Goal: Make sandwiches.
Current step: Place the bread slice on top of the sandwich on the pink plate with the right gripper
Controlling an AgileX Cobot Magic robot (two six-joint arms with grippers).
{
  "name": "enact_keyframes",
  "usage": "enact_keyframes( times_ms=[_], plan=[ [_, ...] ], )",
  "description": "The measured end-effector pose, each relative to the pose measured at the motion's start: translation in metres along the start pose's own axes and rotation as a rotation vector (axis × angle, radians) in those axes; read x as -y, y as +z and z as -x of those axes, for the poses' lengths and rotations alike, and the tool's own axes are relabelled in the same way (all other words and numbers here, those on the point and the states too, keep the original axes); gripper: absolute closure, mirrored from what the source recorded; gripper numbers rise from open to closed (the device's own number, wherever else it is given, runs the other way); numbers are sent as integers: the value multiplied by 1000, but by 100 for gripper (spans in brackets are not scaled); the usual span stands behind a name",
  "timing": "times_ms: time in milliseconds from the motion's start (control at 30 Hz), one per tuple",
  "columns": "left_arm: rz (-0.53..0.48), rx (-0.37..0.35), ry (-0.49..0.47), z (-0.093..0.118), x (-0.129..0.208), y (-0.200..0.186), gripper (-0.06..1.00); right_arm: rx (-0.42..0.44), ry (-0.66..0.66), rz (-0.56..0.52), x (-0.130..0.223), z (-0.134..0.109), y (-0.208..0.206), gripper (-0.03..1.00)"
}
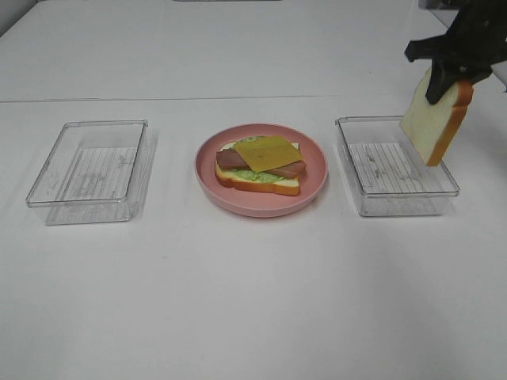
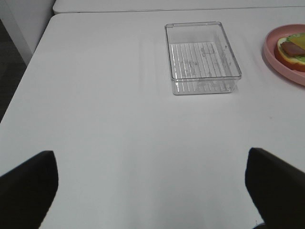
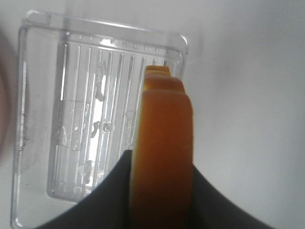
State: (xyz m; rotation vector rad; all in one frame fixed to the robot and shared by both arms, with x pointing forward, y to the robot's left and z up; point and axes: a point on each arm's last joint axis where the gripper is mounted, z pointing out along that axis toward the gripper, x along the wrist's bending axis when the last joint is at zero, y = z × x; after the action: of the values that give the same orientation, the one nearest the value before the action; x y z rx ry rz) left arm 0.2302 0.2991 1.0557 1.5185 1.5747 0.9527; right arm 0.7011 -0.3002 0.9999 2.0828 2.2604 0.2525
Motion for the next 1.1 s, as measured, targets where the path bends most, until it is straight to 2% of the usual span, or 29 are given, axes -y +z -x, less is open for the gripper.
enact_keyframes(
  times_ms=[33, 100, 167, 200, 267, 300, 333, 367, 400, 433, 467, 500, 567, 600, 633, 667, 733, 867, 1000, 1100],
  plan=[
    [0, 0, 0, 0, 0, 0, -5, 0, 0, 0, 0, 0, 0, 73],
    [0, 0, 0, 0, 0, 0, -5, 4, -30, 90, 5, -16, -46, 73],
    [0, 0, 0, 0, 0, 0, -5, 3, -38, 105, 6, -22, -54, 73],
    [0, 0, 0, 0, 0, 0, -5, -4, -70, 136, 9, -38, -68, 73],
    [0, 0, 0, 0, 0, 0, -5, -8, -90, 148, 11, -47, -75, 73],
    [0, 0, 0, 0, 0, 0, -5, -29, -125, 165, 14, -66, -84, 73],
    [0, 0, 0, 0, 0, 0, -5, -29, -125, 165, 14, -66, -84, 73],
    [0, 0, 0, 0, 0, 0, -5, -71, -161, 172, 17, -87, -89, 73],
    [0, 0, 0, 0, 0, 0, -5, -71, -161, 172, 17, -87, -89, 73],
    [0, 0, 0, 0, 0, 0, -5, -101, -179, 172, 19, -99, -90, 73],
    [0, 0, 0, 0, 0, 0, -5, -162, -216, 166, 23, -124, -90, 73],
    [0, 0, 0, 0, 0, 0, -5, -162, -216, 166, 23, -124, -90, 73],
    [0, 0, 0, 0, 0, 0, -5, -249, -260, 159, 27, -156, -86, 73],
    [0, 0, 0, 0, 0, 0, -5, -249, -260, 159, 27, -156, -86, 73],
    [0, 0, 0, 0, 0, 0, -5, -291, -280, 165, 28, -174, -81, 73],
    [0, 0, 0, 0, 0, 0, -5, -291, -280, 165, 28, -174, -81, 73],
    [0, 0, 0, 0, 0, 0, -5, -342, -293, 180, 27, -195, -70, 73],
    [0, 0, 0, 0, 0, 0, -5, -379, -289, 171, 24, -207, -54, 73],
    [0, 0, 0, 0, 0, 0, -5, -441, -249, 106, 20, -218, -19, 73],
    [0, 0, 0, 0, 0, 0, -5, -453, -229, 63, 18, -220, 2, 73]
  ],
)
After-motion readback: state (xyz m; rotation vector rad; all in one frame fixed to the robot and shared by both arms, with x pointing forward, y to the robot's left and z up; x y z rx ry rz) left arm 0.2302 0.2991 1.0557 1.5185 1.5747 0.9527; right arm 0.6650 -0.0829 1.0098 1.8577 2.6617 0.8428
